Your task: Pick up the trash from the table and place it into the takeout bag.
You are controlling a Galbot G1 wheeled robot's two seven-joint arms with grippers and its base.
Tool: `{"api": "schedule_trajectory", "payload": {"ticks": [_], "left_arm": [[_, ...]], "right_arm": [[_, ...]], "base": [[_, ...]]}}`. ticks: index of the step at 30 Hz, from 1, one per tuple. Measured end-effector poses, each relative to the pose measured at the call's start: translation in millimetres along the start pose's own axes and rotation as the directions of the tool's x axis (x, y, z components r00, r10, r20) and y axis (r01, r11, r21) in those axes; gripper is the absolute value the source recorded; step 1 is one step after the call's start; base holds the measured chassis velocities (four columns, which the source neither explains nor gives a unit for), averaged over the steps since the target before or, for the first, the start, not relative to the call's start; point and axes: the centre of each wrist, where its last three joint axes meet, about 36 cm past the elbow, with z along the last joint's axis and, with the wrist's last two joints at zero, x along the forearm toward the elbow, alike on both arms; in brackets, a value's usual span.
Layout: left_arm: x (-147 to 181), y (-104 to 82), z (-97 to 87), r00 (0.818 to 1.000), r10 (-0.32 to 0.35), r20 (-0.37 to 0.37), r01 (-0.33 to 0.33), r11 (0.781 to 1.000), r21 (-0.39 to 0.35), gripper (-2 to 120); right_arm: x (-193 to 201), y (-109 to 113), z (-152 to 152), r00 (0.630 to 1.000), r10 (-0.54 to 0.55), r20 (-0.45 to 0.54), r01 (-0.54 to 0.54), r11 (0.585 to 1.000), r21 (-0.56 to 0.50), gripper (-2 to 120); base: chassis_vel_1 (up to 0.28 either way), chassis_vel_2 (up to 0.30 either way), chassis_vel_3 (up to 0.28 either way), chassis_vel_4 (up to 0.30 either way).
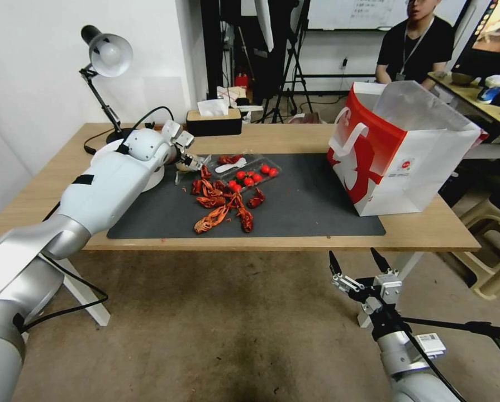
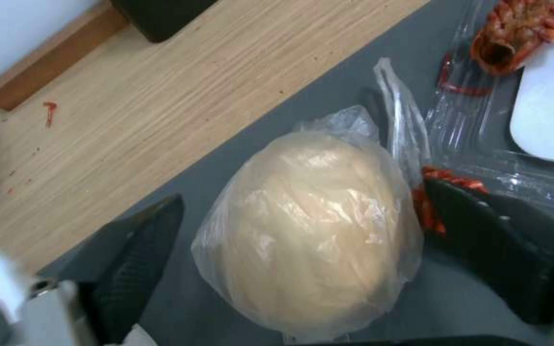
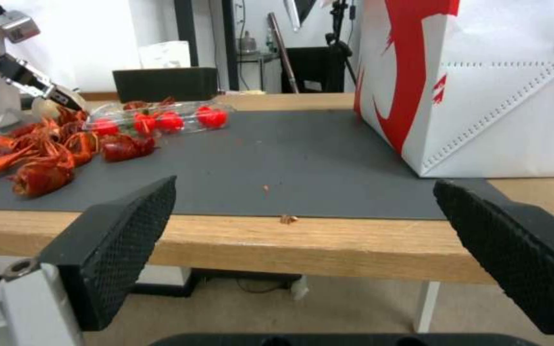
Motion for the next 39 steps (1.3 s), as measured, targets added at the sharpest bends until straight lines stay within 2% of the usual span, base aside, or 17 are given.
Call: {"api": "schedule_trajectory", "payload": {"ticks": [3, 7, 10, 13, 15, 16, 19, 21, 23, 28, 39], "left_arm": [[-0.8, 0.8, 1.3, 1.0, 0.004, -0.002, -0.004, 1.0, 0.007, 82], [-1.3, 1.2, 2.4, 1.0, 0.006, -0.003, -0.006, 1.0, 0.013, 74], [-1.6, 1.9, 4.3, 1.0, 0.008, -0.005, -0.008, 1.0, 0.02, 58], [-1.7, 2.4, 4.9, 1.0, 0.007, -0.005, -0.007, 1.0, 0.023, 52], [-1.2, 3.4, 5.1, 1.0, 0.006, -0.004, -0.006, 1.0, 0.03, 38], [-1.2, 3.4, 5.1, 1.0, 0.006, -0.004, -0.006, 1.0, 0.03, 38], [-0.2, 3.7, 4.7, 1.0, 0.004, 0.0, -0.004, 0.999, 0.038, 25], [0.3, 4.0, 4.2, 1.0, 0.003, 0.003, -0.003, 0.999, 0.042, 22], [2.2, 5.6, 3.6, 1.0, -0.003, 0.009, 0.003, 0.999, 0.05, 11], [5.2, 9.2, 3.5, 1.0, -0.009, 0.014, 0.008, 0.998, 0.056, 4], [13.1, 12.1, 3.0, 0.999, -0.012, 0.042, 0.009, 0.996, 0.084, 4]], "right_arm": [[-0.2, 0.3, 0.2, 1.0, 0.0, 0.0, 0.0, 1.0, -0.001, 100], [-0.6, 0.3, 0.1, 1.0, 0.0, 0.002, 0.0, 1.0, -0.001, 100], [-0.7, 0.0, 0.5, 1.0, 0.0, 0.001, 0.0, 1.0, 0.0, 100], [-0.9, -0.1, 0.8, 1.0, 0.0, 0.0, 0.0, 1.0, 0.0, 100], [-1.7, 0.3, 0.6, 1.0, -0.001, 0.002, 0.001, 1.0, -0.001, 100], [-1.7, 0.3, 0.6, 1.0, -0.001, 0.002, 0.001, 1.0, -0.001, 100], [-2.6, 0.2, 0.3, 1.0, -0.002, 0.004, 0.002, 1.0, 0.0, 100], [-2.6, 0.2, 0.3, 1.0, -0.003, 0.004, 0.003, 1.0, 0.0, 100], [-3.0, 0.2, 0.1, 1.0, -0.003, 0.004, 0.003, 1.0, 0.001, 100], [-3.0, 0.4, 0.1, 1.0, -0.003, 0.003, 0.003, 1.0, 0.0, 100], [-4.5, 1.0, -1.4, 1.0, -0.007, 0.006, 0.007, 1.0, 0.001, 100]], "base": [[0.0, 0.0, 0.0, 0.0], [0.0, 0.0, 0.0, 0.0], [0.0, 0.0, 0.0, 0.0], [0.0, 0.0, 0.0, 0.0], [0.0, 0.0, 0.0, 0.0], [0.0, 0.0, 0.0, 0.0], [0.0, 0.0, 0.0, 0.0], [0.0, 0.0, 0.0, 0.0], [0.0, 0.0, 0.0, 0.0], [0.0, 0.0, 0.0, 0.0], [0.0, 0.0, 0.0, 0.0]]}}
